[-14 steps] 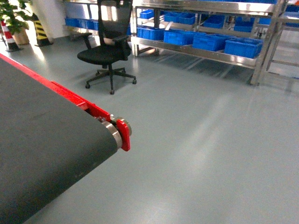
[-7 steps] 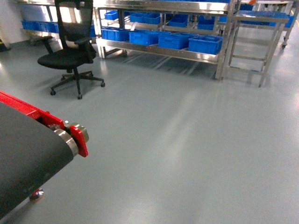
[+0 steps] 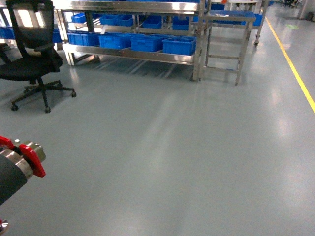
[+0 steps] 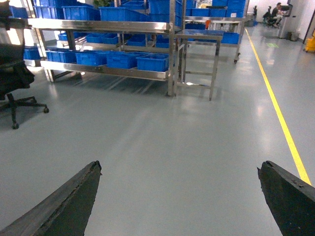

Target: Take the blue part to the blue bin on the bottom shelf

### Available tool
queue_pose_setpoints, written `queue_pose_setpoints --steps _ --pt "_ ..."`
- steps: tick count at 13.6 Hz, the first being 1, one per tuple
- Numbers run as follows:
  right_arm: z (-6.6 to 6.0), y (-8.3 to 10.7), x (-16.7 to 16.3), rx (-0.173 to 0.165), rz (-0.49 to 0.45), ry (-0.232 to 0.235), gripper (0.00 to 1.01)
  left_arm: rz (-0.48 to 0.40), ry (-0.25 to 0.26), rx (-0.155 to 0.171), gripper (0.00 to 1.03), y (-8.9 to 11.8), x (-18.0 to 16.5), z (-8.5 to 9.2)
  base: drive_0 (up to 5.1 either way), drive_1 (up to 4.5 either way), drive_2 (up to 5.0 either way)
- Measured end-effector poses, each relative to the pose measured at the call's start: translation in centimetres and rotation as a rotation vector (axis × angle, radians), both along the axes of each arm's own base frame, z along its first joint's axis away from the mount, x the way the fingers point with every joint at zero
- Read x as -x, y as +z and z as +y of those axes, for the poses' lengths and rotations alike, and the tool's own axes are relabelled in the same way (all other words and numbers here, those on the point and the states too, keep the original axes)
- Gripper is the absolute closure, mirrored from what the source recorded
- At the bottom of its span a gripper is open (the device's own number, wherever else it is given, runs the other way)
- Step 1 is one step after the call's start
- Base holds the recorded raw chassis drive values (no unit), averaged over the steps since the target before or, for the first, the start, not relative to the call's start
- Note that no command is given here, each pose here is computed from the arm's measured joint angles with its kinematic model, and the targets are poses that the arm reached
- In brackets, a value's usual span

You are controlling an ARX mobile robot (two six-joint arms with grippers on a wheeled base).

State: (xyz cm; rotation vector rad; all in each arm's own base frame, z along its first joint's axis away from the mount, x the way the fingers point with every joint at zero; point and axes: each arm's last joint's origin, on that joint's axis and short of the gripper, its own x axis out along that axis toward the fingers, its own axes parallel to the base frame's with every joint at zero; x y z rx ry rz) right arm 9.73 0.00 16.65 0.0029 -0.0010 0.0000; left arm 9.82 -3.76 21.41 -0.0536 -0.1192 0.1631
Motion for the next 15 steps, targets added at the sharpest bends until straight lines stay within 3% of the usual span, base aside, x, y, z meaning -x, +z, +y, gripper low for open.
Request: queue_pose_setpoints --steps 12,15 --pt "0.00 0.00 0.00 0.000 0.000 0.000 0.03 0.000 0.000 0.000 0.61 0.00 0.00 0.00 -1.5 -1.54 -1.5" --pt "0.00 0.01 0.00 0.000 -0.001 0.000 0.03 0.002 0.000 -0.001 0.61 -0.02 -0.01 0.00 0.0 2.77 -2.8"
